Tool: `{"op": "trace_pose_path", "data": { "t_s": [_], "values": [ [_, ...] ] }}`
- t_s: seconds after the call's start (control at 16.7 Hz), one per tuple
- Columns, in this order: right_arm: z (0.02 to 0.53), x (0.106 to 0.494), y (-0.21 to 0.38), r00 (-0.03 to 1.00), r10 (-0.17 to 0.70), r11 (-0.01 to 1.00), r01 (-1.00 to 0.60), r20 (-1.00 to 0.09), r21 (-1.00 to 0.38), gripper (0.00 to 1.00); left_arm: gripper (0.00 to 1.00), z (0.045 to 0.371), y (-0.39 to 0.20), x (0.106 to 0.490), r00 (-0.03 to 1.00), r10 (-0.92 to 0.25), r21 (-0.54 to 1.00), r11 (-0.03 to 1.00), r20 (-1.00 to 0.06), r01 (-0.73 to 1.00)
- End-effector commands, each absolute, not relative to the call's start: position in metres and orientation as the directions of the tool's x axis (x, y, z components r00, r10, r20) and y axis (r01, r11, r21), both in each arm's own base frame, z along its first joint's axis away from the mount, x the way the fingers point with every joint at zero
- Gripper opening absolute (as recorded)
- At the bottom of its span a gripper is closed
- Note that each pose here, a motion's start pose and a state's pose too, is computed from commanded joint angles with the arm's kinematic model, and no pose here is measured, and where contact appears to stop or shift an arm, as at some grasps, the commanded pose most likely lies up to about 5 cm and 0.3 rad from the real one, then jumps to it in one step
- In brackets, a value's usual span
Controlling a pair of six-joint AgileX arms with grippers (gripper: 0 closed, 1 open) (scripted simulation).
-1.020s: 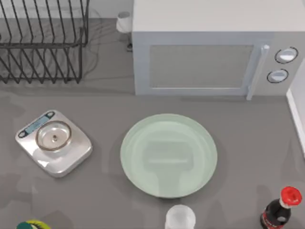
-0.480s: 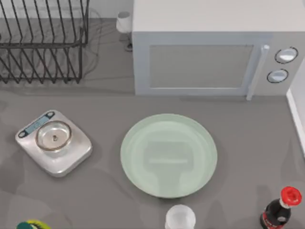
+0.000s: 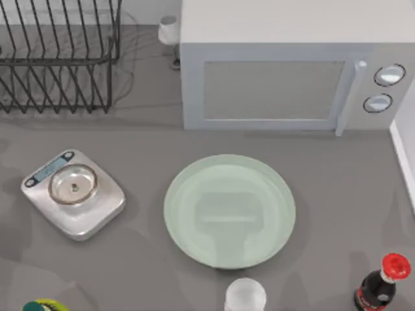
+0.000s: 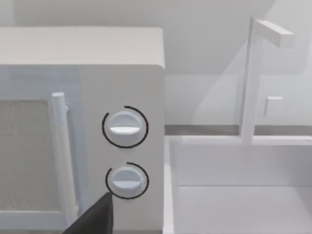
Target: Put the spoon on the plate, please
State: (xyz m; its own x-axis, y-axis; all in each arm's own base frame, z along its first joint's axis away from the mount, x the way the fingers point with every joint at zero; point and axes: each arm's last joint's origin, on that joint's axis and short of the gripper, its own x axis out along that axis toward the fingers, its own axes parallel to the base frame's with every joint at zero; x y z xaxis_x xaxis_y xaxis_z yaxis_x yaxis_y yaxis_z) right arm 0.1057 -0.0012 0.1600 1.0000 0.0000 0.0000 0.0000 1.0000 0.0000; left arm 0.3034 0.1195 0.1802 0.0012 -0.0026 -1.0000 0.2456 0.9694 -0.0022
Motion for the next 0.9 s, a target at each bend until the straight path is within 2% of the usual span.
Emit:
{"op": "trace_pose_path", "data": {
  "t_s": [0.42, 0.78, 0.9],
  "values": [
    [0.160, 0.106, -0.001, 1.000, 0.000, 1.000, 0.000, 0.000, 0.000, 1.00, 1.00, 0.102, 0.121, 0.305, 0.011, 0.001, 0.004, 0.970, -1.000, 0.244],
    [0.160, 0.106, -0.001, 1.000, 0.000, 1.000, 0.000, 0.000, 0.000, 1.00, 1.00, 0.092, 0.120, 0.303, 0.005, -0.001, 0.000, 0.970, -1.000, 0.245],
    [0.160, 0.106, -0.001, 1.000, 0.000, 1.000, 0.000, 0.000, 0.000, 1.00, 0.85, 0.092, 0.120, 0.303, 0.005, -0.001, 0.000, 0.970, -1.000, 0.245]
  ]
}}
